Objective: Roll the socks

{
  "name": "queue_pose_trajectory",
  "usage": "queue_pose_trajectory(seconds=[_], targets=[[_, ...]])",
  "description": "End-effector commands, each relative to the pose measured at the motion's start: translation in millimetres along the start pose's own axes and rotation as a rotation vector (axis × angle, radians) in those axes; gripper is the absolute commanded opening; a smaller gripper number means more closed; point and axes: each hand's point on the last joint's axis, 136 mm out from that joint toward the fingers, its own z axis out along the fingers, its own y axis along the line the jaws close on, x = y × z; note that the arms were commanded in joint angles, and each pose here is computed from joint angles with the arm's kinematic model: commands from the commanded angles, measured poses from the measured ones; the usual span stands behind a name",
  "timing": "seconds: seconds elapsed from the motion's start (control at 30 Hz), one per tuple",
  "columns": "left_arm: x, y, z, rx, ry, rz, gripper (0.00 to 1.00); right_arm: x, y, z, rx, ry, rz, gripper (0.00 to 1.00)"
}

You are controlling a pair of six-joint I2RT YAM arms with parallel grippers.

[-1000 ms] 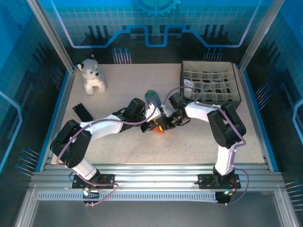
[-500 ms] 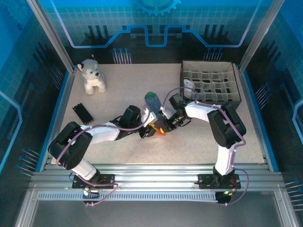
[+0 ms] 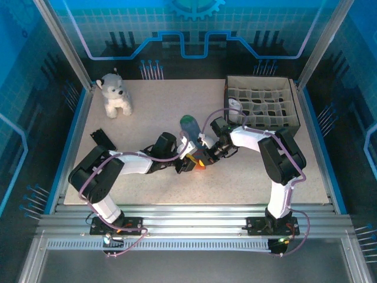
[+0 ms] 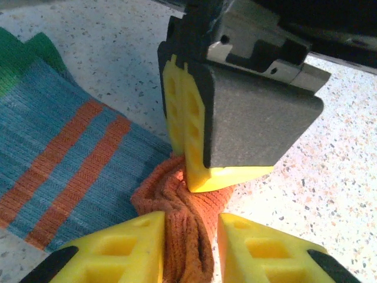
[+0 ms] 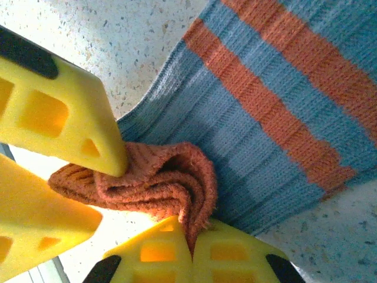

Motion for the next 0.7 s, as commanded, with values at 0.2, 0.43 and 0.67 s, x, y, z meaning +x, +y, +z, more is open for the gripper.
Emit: queue_pose_trajectory(seconds=[0.2,0.43,0.67], targets=[[-6,-2,0,0.022,-0.018,-0.089,0.00,0,2,-9,-0.022,-0.001,0.019,0.00],[15,7,-2,-0.046,0.056,-0.238,0.00,0,3,-10,-0.026,0.001,0.022,0.06],[35,18,2,-0.100,0.113,-0.360,0.00,2,1,-14,-0.005,-0.016,0.041,0.22]])
